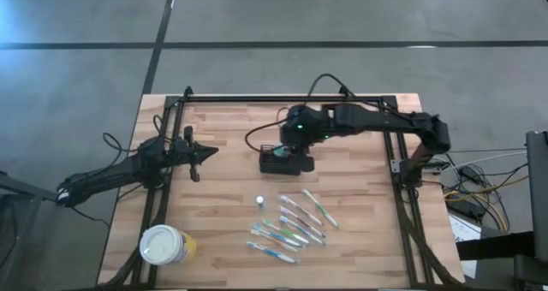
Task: Pick & Place toothbrushing station
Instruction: Put the top blue mouthwash into the black organizer
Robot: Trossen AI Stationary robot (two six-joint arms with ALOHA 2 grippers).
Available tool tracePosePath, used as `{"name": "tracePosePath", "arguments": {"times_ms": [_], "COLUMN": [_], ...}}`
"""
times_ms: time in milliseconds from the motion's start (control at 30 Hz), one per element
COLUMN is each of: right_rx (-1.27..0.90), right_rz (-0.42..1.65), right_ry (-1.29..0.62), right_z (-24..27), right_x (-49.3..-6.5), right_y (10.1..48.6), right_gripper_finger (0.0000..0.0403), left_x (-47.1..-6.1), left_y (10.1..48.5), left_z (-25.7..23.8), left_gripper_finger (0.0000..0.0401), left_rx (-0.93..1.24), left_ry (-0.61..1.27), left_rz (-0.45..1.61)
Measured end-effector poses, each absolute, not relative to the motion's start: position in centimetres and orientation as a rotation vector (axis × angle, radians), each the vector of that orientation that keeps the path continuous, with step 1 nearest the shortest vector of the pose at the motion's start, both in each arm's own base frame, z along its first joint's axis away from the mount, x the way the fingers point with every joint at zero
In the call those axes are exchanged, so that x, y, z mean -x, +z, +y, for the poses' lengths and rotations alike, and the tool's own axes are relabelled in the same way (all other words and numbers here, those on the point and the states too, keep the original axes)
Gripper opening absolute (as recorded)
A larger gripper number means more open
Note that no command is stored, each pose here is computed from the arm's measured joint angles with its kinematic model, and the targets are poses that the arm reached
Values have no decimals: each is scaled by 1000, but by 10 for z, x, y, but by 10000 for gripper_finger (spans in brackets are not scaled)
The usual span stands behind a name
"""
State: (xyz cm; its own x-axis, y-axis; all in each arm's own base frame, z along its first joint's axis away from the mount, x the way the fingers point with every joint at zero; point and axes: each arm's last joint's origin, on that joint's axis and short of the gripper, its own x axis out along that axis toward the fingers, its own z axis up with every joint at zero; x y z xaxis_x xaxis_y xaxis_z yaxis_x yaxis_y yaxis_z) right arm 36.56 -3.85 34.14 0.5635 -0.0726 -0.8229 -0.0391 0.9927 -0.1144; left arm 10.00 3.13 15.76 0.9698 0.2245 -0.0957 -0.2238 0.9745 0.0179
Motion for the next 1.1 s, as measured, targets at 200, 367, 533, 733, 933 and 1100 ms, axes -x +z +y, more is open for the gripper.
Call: {"name": "tracePosePath", "arguments": {"times_ms": [200,367,533,733,933,1100], "right_rx": [163,176,166,157,150,147], "right_rz": [1107,1143,1162,1171,1186,1195], "right_ry": [23,42,56,55,53,54], "right_z": [-42,-42,-43,-43,-43,-42], "right_x": [-391,-410,-418,-420,-421,-421], "right_y": [330,318,307,297,281,269], "right_gripper_finger": [85,85,85,85,85,85], "left_x": [-100,-101,-101,-101,-101,-101], "left_y": [157,156,156,156,156,156], "left_z": [31,32,32,32,32,32], "left_gripper_finger": [5,5,5,5,5,5], "left_rx": [-5,-1,5,11,21,24], "left_ry": [227,226,227,227,227,228], "left_rz": [103,112,112,113,111,111]}}
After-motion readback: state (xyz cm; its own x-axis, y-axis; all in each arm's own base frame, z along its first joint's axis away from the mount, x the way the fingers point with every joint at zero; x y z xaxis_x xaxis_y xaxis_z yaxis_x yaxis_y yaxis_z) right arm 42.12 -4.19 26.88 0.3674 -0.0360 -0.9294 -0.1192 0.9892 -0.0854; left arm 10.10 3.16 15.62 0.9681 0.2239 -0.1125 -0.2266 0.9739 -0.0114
